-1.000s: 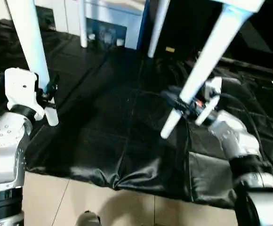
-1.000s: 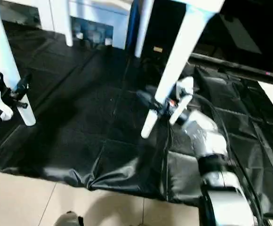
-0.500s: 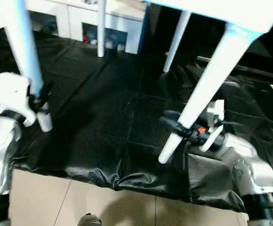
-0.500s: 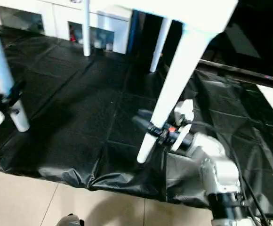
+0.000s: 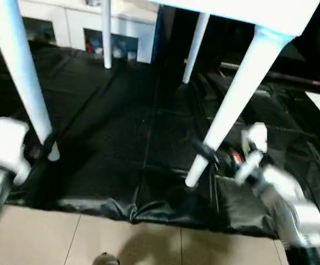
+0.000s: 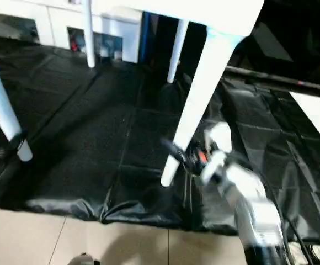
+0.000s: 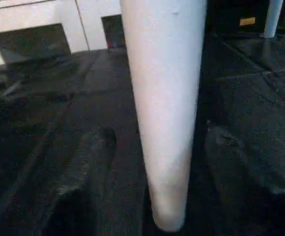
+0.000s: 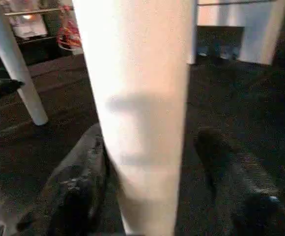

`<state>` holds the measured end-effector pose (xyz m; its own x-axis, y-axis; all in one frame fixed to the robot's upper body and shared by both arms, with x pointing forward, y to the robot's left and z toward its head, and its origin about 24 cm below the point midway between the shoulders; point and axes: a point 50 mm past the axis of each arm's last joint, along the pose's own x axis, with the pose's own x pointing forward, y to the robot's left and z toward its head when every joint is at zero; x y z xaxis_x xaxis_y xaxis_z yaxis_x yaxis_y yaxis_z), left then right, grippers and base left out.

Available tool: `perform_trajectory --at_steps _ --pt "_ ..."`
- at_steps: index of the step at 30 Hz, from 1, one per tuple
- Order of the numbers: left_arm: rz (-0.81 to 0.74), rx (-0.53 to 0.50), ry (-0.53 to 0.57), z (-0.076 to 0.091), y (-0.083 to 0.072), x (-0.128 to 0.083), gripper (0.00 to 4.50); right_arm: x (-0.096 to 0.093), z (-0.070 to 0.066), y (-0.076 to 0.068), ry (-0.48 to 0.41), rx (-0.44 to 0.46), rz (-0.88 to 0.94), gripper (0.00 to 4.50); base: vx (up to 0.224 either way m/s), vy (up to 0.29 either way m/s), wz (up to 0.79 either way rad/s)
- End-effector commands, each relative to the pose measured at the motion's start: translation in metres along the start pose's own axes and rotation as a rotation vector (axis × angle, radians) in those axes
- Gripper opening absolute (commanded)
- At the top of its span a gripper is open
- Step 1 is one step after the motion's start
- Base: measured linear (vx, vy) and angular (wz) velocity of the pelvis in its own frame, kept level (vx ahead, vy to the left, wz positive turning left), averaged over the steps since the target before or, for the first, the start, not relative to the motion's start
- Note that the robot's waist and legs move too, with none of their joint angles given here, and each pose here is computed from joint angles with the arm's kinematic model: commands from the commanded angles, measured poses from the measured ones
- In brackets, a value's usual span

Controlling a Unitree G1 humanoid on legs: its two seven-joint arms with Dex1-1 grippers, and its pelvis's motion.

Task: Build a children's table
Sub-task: Flip table

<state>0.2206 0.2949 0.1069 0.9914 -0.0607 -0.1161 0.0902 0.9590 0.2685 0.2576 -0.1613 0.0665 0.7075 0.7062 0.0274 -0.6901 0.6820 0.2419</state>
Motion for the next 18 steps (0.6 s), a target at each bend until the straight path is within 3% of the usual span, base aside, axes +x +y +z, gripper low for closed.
perform_trajectory --at_steps 1,3,5,6,9,12,13,18 --pt "-0.008 -0.032 -0.038 0.002 -0.005 -0.009 3.71 -0.01 0.003 0.0 -0.005 -0.016 -0.038 3.26 0.0 0.0 0.0" --pt "0.005 -0.033 -0.019 -0.011 -0.011 -0.028 3.81 -0.023 -0.009 0.009 0.015 0.007 -0.057 3.29 0.0 0.0 0.0" --pt "-0.001 -0.05 -0.021 -0.013 -0.015 -0.035 3.81 -0.029 -0.012 0.013 0.018 0.013 -0.072 3.29 0.0 0.0 0.0" --pt "-0.021 -0.087 -0.04 -0.011 -0.03 -0.043 3.81 -0.043 -0.015 0.017 0.029 0.023 -0.116 3.29 0.0 0.0 0.0" --pt "-0.025 -0.162 -0.047 -0.008 -0.049 -0.046 3.81 -0.058 -0.016 0.021 0.04 0.028 -0.189 3.29 -0.022 -0.003 0.02" --pt "-0.01 -0.187 -0.032 -0.011 -0.058 -0.044 3.81 -0.062 -0.015 0.018 0.029 -0.018 -0.263 3.29 -0.031 -0.068 0.12" --pt "0.005 -0.179 -0.037 -0.012 -0.068 -0.039 3.81 -0.062 -0.014 0.015 0.021 -0.069 -0.346 3.29 0.052 -0.129 0.14" --pt "0.028 -0.116 -0.055 -0.009 -0.077 -0.035 3.81 -0.059 -0.022 0.018 0.049 -0.054 -0.372 3.29 -0.01 -0.019 0.05"
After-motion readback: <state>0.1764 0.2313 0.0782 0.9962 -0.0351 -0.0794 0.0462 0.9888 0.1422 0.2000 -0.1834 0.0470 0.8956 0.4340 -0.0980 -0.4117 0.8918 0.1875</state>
